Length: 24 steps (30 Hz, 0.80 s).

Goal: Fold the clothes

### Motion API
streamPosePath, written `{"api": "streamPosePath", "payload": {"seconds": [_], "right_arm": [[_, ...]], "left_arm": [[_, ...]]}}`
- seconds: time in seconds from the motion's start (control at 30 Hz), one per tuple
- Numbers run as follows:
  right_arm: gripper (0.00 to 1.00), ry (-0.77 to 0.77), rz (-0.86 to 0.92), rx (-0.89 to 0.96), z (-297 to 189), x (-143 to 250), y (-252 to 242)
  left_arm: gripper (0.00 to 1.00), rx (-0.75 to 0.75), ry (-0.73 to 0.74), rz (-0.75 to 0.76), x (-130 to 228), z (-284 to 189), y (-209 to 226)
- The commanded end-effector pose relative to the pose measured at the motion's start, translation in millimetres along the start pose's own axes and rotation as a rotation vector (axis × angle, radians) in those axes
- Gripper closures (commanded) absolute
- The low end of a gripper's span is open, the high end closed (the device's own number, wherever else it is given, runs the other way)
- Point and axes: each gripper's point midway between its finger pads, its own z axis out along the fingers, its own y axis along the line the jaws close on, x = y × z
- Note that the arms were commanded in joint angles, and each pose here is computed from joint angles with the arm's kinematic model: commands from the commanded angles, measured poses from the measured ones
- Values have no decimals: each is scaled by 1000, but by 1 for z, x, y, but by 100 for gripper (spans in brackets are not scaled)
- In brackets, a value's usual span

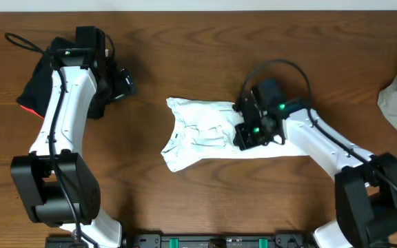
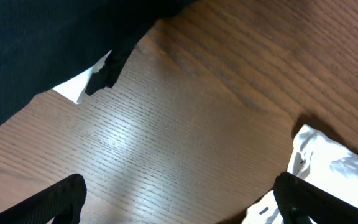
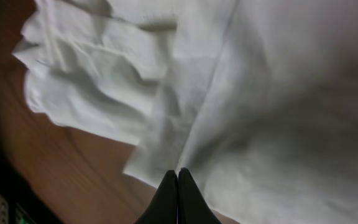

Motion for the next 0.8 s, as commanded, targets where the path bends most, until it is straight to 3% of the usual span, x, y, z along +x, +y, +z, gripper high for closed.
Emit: {"api": "streamPosePath", "payload": {"seconds": [0.0,0.23,0.37,0.67,0.77], "right_arm": [[99,29,38,0,16,16,-4],[99,-10,52,-6,29,19,-11],[98,-61,33,-27,18,1,-4],[95,-226,-22,-22,-76,-48,10],[85,-274,7,45,-115,-48,-10]], "left_arm": [[2,8,-20,-12,-5,-6,-1],[2,8,-20,-12,-5,-6,-1],[2,8,-20,-12,-5,-6,-1],[2,8,-20,-12,-5,-6,-1],[2,8,-20,-12,-5,-6,-1]]}}
